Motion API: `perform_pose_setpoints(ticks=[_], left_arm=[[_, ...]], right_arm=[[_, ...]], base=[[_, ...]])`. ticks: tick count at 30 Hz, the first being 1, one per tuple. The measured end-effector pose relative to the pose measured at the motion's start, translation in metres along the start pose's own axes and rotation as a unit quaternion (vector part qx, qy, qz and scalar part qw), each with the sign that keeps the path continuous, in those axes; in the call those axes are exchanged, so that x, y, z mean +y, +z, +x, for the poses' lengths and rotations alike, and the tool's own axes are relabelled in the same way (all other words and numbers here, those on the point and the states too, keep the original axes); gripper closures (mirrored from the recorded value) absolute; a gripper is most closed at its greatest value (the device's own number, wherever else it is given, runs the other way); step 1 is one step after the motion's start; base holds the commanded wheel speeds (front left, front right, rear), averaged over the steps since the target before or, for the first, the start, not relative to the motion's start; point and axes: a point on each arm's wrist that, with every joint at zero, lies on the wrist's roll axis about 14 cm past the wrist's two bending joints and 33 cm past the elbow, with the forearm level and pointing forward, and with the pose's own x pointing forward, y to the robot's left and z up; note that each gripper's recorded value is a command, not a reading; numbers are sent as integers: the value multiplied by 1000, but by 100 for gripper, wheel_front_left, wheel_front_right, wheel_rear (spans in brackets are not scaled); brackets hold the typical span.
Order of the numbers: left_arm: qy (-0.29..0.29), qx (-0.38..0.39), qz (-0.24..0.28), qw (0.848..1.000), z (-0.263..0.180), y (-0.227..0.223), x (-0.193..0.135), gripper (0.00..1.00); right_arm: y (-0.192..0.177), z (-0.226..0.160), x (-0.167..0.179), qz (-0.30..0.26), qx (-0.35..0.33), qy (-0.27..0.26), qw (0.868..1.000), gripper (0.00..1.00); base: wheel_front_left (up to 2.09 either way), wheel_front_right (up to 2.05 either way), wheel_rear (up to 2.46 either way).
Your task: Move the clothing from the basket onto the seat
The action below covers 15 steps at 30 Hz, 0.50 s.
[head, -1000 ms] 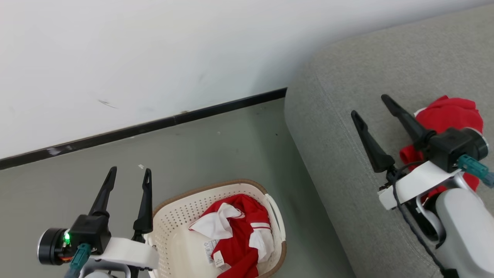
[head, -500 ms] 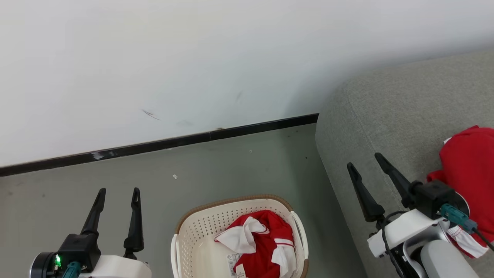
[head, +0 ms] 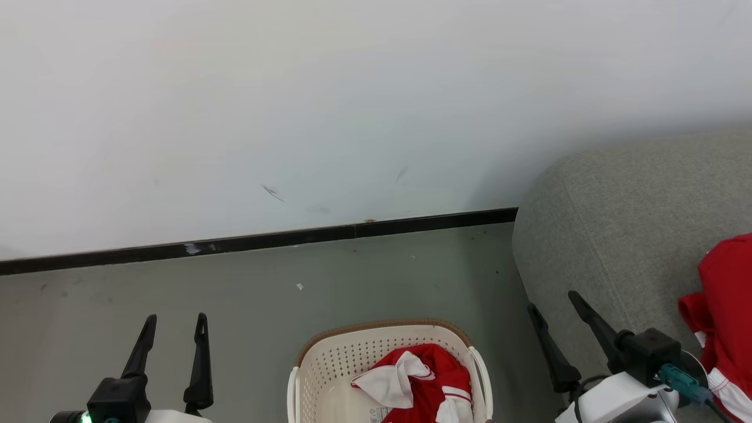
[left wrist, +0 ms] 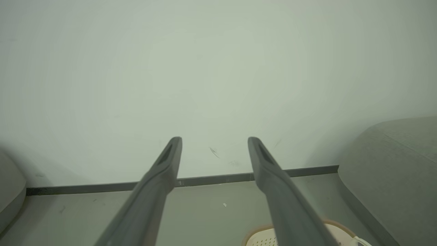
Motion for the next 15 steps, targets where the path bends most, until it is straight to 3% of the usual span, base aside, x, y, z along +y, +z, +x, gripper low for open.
perform_pose_setpoints(ticks=[15], left_arm=[[24, -4, 3, 1000, -18, 4, 18, 0]], right_arm=[[4, -13, 10, 0, -6, 6, 1000, 0]], base=[[0, 0, 0]])
